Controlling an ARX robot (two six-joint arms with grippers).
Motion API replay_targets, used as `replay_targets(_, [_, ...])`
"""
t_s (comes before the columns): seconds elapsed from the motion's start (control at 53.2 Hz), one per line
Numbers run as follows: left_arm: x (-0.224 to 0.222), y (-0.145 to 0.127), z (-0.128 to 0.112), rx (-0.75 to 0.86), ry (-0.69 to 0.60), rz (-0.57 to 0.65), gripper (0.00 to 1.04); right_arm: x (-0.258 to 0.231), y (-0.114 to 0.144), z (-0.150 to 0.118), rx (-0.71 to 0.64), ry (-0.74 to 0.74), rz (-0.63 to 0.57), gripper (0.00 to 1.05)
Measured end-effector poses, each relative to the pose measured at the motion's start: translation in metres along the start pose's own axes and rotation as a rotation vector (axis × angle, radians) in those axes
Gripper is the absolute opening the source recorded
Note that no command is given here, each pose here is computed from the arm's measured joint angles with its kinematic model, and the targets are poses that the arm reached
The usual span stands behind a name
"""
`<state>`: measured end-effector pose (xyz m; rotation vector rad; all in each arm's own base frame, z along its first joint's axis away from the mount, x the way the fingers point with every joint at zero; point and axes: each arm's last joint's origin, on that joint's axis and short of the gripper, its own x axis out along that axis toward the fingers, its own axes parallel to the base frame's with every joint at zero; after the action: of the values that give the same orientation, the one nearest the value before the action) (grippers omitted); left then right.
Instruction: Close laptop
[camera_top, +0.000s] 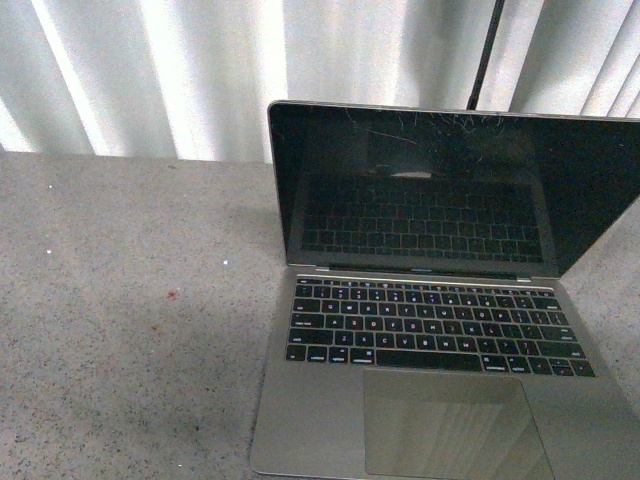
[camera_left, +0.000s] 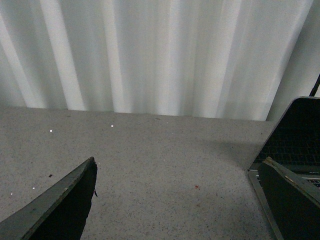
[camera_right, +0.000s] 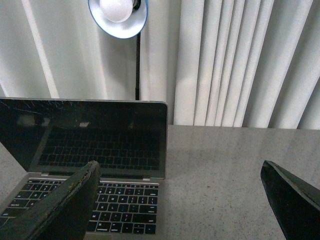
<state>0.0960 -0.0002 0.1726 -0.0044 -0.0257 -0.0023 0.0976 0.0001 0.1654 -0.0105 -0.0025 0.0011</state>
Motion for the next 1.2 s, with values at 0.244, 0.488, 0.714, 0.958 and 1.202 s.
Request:
replay_targets(0.244, [0.0,0.0,0.0,0.0,0.0,0.0,0.98,0.0,0.0,0.0,0.0,0.0,0.0,0.97])
replay_targets(0.488, [0.0,0.0,0.0,0.0,0.0,0.0,0.98,0.0,0.0,0.0,0.0,0.0,0.0,0.97])
replay_targets(0.714, [0.0,0.0,0.0,0.0,0.0,0.0,0.98,0.0,0.0,0.0,0.0,0.0,0.0,0.97])
replay_targets(0.958, [0.0,0.0,0.0,0.0,0.0,0.0,0.98,0.0,0.0,0.0,0.0,0.0,0.0,0.97])
replay_targets(1.202, [0.017,-0.001,0.007,-0.242,0.06,0.087,0.98,0.013,0.003,0.013,0.075,0.258,-0.195,0.97])
